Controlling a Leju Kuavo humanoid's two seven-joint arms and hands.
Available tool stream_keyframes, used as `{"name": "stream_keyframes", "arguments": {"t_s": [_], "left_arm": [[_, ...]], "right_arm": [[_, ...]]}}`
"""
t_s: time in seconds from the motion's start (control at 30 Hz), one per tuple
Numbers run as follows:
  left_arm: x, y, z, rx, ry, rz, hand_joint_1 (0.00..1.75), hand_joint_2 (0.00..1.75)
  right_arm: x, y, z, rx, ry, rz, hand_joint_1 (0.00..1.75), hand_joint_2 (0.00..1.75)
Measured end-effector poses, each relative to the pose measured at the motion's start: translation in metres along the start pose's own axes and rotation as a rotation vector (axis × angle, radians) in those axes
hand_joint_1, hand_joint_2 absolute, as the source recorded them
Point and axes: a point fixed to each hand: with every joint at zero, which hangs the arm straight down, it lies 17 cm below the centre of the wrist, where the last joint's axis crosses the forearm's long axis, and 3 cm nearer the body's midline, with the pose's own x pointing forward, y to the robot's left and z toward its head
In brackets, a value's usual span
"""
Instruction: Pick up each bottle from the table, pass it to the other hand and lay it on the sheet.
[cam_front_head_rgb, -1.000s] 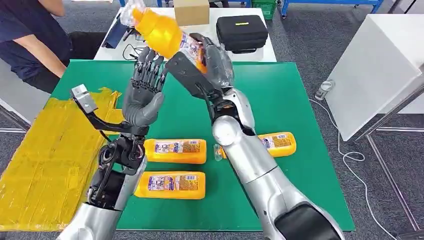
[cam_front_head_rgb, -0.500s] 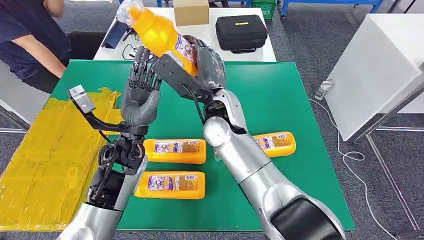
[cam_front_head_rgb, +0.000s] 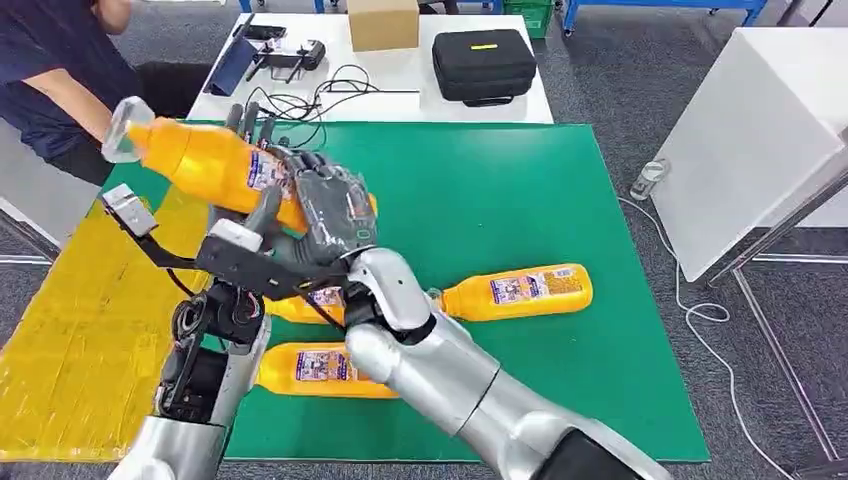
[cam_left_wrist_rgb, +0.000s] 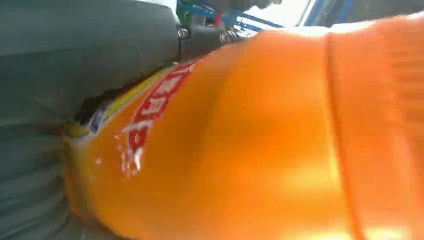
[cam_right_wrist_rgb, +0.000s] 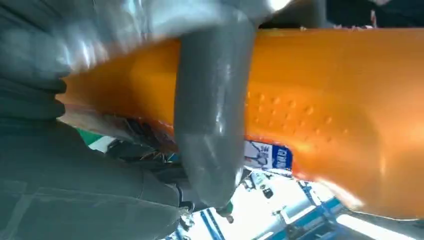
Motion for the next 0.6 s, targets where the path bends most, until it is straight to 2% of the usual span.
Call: {"name": "stream_keyframes", "arguments": {"t_s": [0.27,0.6], "left_arm": [[0.002,0.02,0.016,0.034,-0.019,-0.016,0.0,1.75],[0.003,0.027,0.025,0.042,-0.026,-0.027,0.0,1.75]], "right_arm": [[0.017,0.016,0.009,0.034,-0.064,0.032,1.75,1.75],[0.022,0.024,0.013,0.054,-0.084,0.03,1.75,1.75]]}}
